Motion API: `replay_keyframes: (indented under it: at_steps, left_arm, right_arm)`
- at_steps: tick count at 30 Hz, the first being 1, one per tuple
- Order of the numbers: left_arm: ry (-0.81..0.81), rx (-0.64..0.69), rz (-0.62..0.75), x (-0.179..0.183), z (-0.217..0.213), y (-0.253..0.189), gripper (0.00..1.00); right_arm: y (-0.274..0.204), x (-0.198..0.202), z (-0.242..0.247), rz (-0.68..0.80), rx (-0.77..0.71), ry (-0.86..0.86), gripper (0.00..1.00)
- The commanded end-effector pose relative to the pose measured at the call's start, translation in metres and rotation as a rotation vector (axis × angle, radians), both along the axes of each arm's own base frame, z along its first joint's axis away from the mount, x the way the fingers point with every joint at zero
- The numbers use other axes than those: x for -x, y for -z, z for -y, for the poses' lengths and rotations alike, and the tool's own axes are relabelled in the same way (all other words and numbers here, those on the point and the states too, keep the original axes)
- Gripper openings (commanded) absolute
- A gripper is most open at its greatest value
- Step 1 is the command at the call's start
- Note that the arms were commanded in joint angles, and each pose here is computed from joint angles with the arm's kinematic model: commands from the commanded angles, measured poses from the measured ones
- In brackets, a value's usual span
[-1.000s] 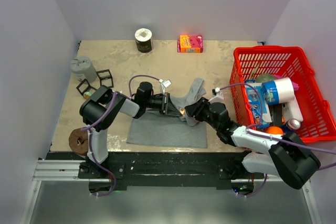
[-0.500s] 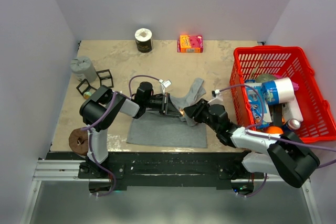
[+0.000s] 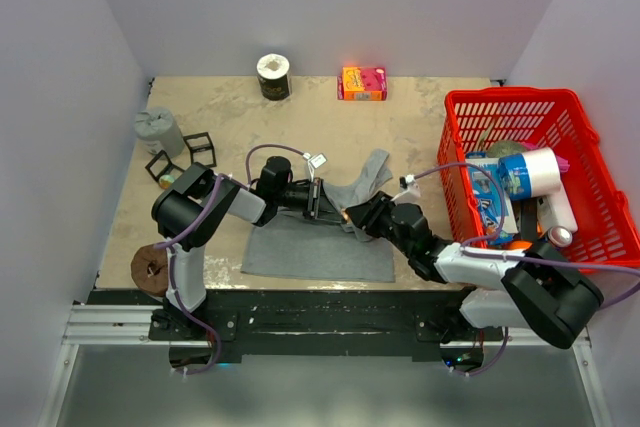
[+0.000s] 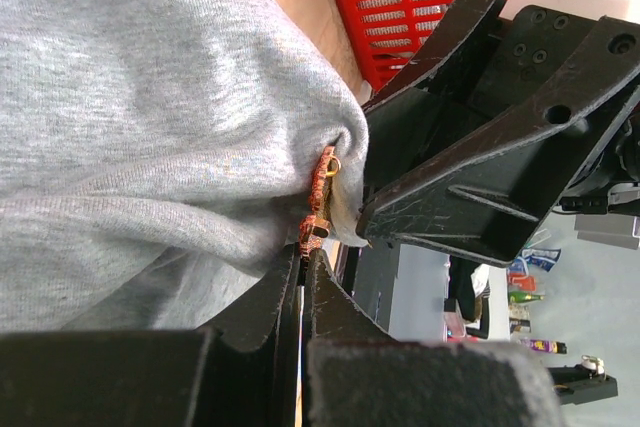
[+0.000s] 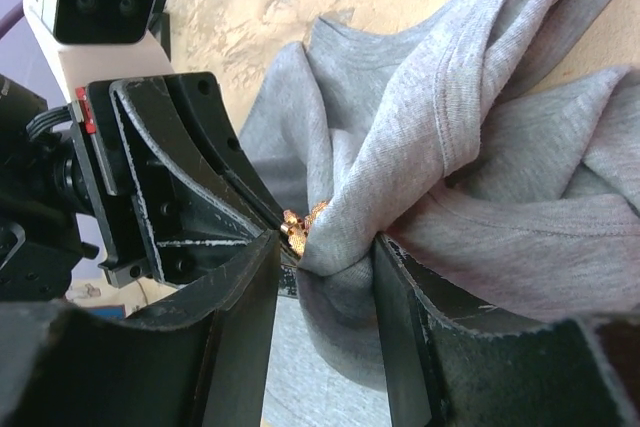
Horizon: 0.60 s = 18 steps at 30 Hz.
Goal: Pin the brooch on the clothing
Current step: Close the brooch on the flattened clothing.
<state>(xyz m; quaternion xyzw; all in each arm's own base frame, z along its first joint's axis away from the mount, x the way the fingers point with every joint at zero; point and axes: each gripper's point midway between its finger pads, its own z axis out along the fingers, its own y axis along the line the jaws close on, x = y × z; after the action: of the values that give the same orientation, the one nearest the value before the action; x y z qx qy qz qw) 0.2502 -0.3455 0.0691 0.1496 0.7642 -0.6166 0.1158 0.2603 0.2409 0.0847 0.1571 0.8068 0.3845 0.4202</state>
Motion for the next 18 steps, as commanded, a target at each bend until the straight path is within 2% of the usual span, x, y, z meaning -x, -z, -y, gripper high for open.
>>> replay_keyframes:
  at_steps: [1, 18]
  left_arm:
    - [0.004, 0.069, 0.116, -0.011, 0.005, -0.033, 0.0]
    - [0.007, 0.111, 0.112, -0.007, 0.004, -0.046, 0.0]
  right_arm:
    - [0.007, 0.005, 0.001, -0.007, 0.001, 0.016, 0.46]
    - [0.032, 0.016, 0.008, -0.027, 0.077, 0.097, 0.43]
